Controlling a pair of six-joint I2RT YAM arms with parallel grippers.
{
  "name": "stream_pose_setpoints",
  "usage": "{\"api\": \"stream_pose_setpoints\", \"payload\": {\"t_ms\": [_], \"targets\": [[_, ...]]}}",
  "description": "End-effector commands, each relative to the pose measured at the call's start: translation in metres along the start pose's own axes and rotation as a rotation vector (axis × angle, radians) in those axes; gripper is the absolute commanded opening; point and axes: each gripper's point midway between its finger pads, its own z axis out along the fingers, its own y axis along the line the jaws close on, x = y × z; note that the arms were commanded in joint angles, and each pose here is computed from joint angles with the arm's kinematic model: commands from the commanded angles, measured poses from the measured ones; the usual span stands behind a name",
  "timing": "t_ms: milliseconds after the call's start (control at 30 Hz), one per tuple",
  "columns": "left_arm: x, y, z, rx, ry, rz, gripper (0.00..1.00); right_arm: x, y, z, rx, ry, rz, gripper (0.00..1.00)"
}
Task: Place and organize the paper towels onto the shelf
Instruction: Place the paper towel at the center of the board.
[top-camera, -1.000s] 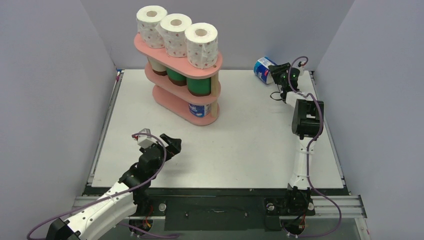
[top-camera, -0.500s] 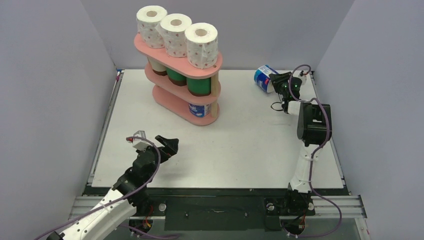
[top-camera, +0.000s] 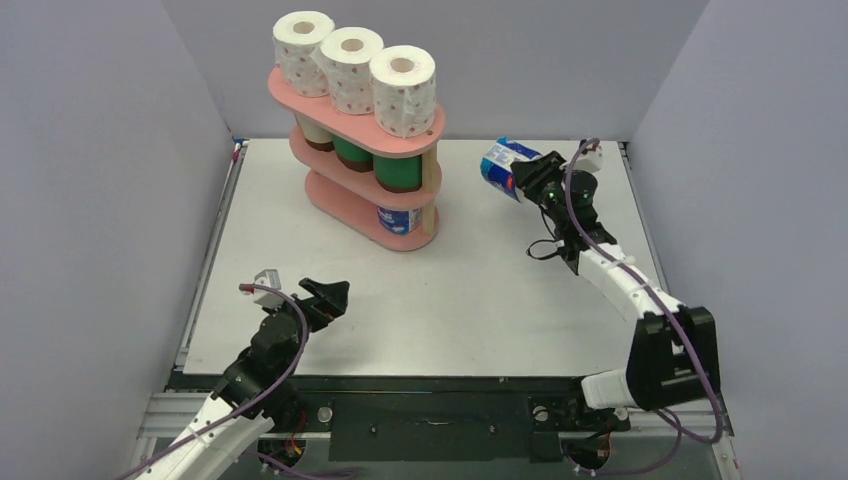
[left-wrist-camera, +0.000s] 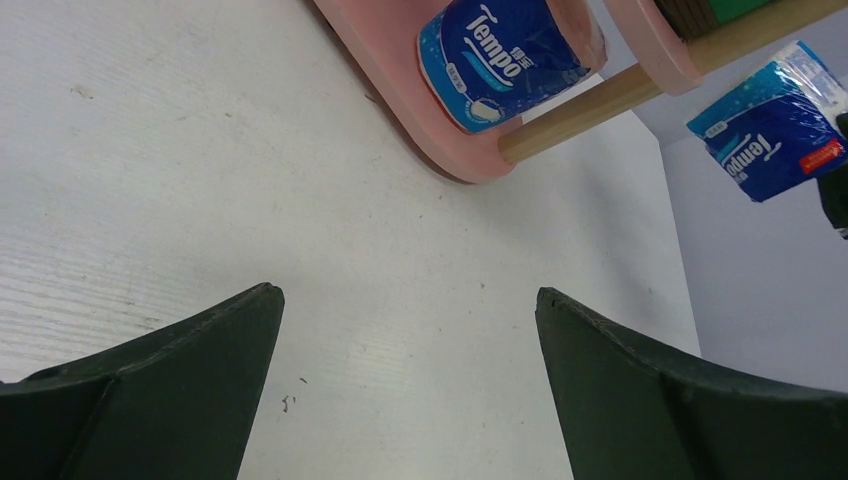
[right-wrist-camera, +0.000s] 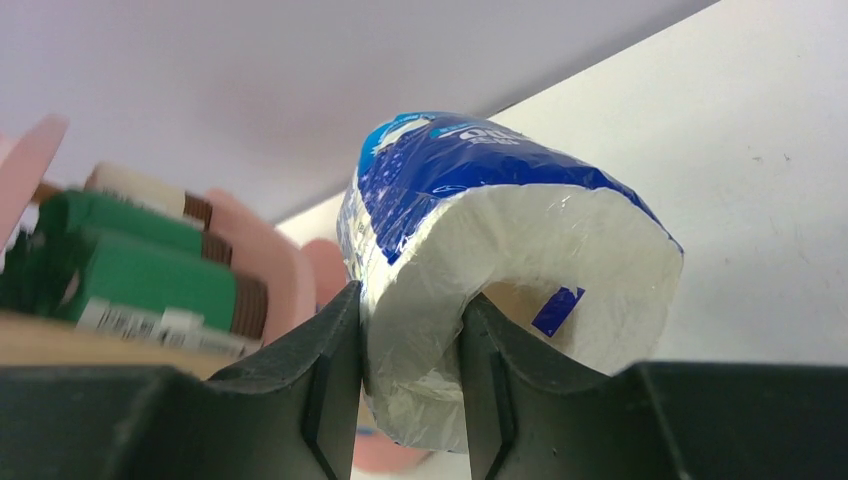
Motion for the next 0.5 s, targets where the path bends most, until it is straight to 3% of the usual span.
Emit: {"api": "stream_pose_setpoints", "payload": {"t_ms": [0, 233, 467], "targets": [[-0.012, -0.006, -0.005, 0.015, -0.026, 0.024, 0.98, 0.019, 0.016, -0.054, 0.051, 0.060, -0.245, 0.18], [-0.016, -0.015, -0.008, 0.049, -0.028, 0.009, 0.98, 0.039, 0.038, -0.140, 0.062, 0.162, -0.457, 0.18], [-0.010, -0.016, -0.007, 0.053, 0.000, 0.010, 0.98, 0.074, 0.054, -0.195, 0.041, 0.318, -0.735, 0.18]]}}
